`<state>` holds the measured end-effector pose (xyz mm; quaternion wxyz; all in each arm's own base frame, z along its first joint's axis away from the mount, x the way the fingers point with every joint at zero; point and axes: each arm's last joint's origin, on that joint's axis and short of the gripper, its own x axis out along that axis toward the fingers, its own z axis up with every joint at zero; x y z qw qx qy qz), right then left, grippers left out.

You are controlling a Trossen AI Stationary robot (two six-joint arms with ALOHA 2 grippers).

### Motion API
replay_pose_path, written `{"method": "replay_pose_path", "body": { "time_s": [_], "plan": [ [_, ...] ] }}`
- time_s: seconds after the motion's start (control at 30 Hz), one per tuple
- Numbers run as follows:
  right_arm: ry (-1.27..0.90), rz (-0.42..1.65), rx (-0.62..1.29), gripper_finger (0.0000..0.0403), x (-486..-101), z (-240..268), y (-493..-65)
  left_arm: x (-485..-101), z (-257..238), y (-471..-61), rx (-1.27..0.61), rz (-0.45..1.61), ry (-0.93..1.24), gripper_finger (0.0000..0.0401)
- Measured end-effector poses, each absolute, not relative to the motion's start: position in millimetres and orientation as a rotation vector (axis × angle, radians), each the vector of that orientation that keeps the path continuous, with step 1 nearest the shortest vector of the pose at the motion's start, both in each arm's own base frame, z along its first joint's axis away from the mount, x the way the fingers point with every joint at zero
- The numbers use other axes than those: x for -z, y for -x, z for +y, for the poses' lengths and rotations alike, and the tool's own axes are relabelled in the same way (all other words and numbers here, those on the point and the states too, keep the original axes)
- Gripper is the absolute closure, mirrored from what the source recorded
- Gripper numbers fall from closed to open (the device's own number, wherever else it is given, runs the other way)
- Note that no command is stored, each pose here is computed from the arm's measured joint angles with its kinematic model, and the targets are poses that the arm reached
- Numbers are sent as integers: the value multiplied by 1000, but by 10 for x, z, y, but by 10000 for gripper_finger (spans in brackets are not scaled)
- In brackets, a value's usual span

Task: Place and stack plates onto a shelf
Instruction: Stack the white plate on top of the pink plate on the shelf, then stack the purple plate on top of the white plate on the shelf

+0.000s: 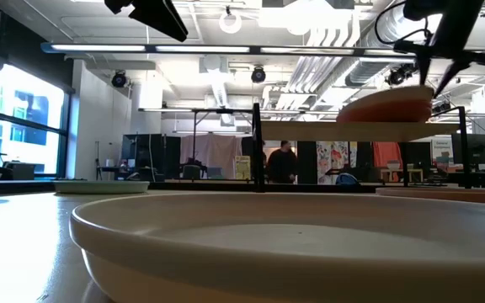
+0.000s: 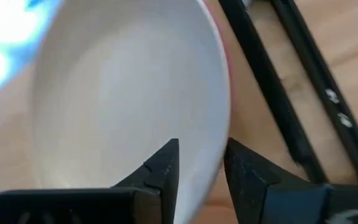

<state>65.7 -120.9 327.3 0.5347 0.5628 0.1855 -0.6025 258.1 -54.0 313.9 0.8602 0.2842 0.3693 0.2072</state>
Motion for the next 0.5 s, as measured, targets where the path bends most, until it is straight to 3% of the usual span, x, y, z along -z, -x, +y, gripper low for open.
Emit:
{"method": "replay_pose_path", "body": {
  "time_s": [0.5],
  "plan": [
    [-1346,460,1390,299,-3316,-1005,-557,-3133,-549,-2585,-395,779,-579,256]
  ]
}}
